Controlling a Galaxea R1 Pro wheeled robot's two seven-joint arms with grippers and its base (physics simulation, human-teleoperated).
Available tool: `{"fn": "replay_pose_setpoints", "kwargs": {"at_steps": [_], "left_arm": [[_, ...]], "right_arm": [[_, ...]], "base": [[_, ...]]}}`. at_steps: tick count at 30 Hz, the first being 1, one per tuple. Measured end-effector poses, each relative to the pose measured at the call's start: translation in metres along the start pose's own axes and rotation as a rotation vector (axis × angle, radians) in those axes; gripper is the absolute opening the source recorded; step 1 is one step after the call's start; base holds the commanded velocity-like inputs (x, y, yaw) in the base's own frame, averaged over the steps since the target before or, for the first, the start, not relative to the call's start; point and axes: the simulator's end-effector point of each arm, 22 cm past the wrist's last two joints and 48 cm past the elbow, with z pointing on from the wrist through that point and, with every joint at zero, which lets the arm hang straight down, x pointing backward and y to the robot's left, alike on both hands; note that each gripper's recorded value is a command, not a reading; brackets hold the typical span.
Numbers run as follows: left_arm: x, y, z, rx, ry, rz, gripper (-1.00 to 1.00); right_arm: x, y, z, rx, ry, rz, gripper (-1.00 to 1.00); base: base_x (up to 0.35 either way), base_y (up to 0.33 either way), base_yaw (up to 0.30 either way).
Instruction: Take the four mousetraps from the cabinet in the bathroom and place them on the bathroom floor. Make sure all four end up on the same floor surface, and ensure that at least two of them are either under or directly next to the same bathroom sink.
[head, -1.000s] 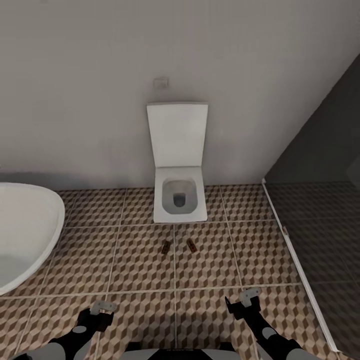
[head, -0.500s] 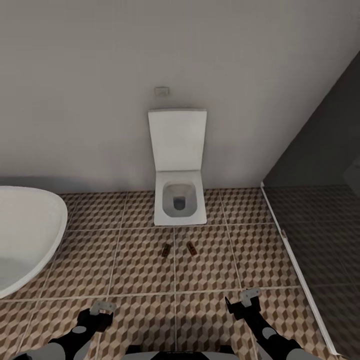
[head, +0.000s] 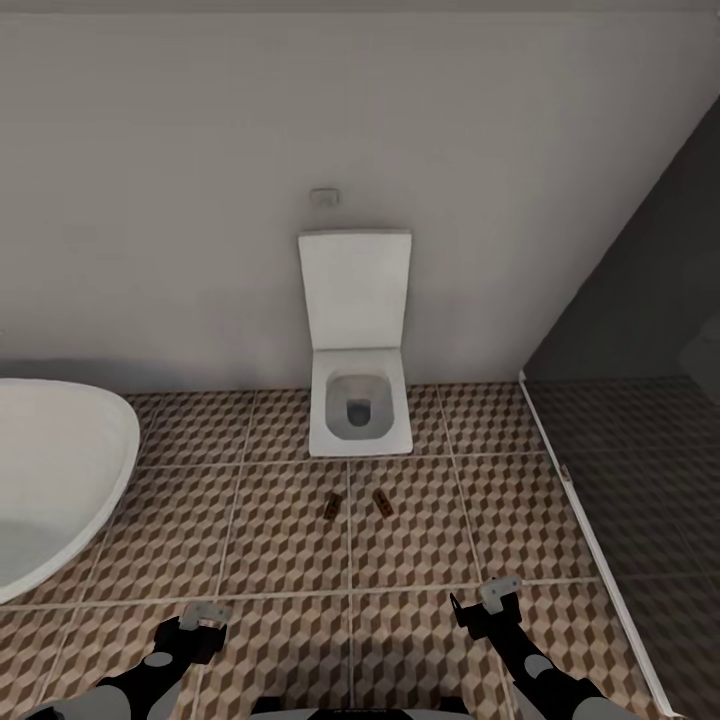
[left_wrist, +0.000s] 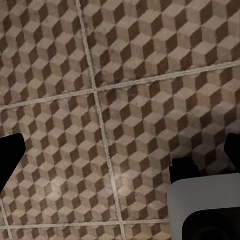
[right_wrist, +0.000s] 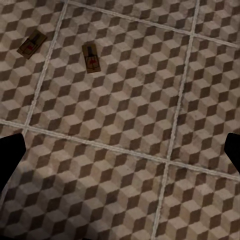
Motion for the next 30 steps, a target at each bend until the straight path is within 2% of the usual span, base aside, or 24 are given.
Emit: {"fn": "replay_pose_setpoints", "kwargs": {"at_steps": [10,30], "left_arm": [[-0.005,0.002,-0.010,-0.003,-0.015,-0.003,1.00],[-0.021,0.006,-0.016,-0.009,-0.046,-0.007,1.00]], "right_arm": [[-0.009,-0.001,-0.009,0.004,-0.015,-0.002,1.00],[-0.025,-0.005,-0.012,0.011,-0.045,-0.004,1.00]], "base": [[0.000,0.000,0.000],[0.000,0.000,0.000]]}}
